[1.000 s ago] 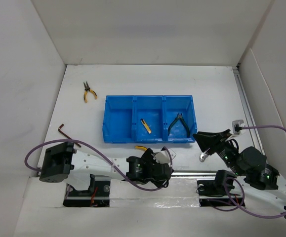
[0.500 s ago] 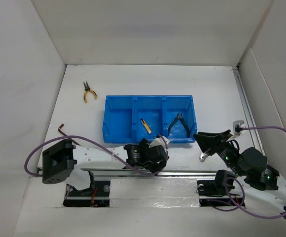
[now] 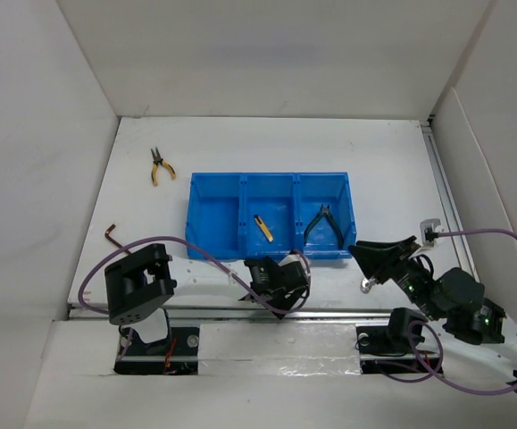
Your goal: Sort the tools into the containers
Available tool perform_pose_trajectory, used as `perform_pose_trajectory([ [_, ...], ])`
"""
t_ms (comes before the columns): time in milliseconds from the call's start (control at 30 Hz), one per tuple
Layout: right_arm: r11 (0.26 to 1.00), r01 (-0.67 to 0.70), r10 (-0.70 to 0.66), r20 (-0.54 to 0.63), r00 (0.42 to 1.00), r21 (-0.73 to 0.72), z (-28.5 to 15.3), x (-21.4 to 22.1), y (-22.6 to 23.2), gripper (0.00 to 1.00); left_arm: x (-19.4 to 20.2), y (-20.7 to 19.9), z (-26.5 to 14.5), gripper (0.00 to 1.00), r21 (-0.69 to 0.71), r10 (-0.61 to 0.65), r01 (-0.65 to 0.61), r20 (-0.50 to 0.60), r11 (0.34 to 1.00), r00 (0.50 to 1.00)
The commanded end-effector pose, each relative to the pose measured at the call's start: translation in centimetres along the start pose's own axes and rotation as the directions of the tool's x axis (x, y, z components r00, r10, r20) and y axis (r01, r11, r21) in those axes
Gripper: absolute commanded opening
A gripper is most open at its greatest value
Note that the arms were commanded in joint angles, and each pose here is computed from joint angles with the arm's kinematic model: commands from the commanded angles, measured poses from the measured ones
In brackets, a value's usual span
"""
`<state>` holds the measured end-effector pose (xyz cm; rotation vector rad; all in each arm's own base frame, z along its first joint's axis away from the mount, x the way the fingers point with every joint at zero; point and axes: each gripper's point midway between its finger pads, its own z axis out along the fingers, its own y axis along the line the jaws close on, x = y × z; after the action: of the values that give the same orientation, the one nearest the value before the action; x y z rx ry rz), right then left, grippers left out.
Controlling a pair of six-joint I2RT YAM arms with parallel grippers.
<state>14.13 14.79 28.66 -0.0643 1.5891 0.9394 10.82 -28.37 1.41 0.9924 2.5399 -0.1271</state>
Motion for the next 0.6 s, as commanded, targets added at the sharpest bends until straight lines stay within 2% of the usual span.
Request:
perform_pose_trajectory([
  [0,1.000,0.008,-0.008,0.021,1.000,-0.020,-0.2,-0.6,0.3,0.40,-0.7,0.2,0.4,0.73,-0.008,-0.001,0.001,0.001,1.000,1.000],
  [133,1.000,0.002,-0.002,0.026,1.000,-0.023,-0.3,-0.7,0.3,0.41,-0.3,0.0,0.7,0.57,-0.006,0.005,-0.005,-0.023,1.000,1.000],
  [167,1.000,0.002,-0.001,0.027,1.000,-0.024,-0.4,-0.7,0.3,0.41,-0.2,-0.1,0.8,0.49,0.002,0.007,-0.007,-0.031,1.000,1.000],
  [200,1.000,0.000,0.001,0.027,1.000,-0.024,-0.4,-0.7,0.3,0.40,-0.1,-0.3,0.9,0.45,0.009,0.011,-0.011,-0.040,1.000,0.999],
  [467,1.000,-0.015,0.016,0.043,0.999,-0.027,-0.7,-1.1,0.2,0.40,1.8,-2.4,1.0,0.33,0.029,0.065,-0.062,-0.094,0.998,0.993],
  [567,0.999,-0.020,0.021,0.047,0.999,-0.031,-0.8,-1.2,0.2,0.41,2.2,-2.4,1.4,0.23,0.034,0.063,-0.059,-0.107,0.998,0.992],
])
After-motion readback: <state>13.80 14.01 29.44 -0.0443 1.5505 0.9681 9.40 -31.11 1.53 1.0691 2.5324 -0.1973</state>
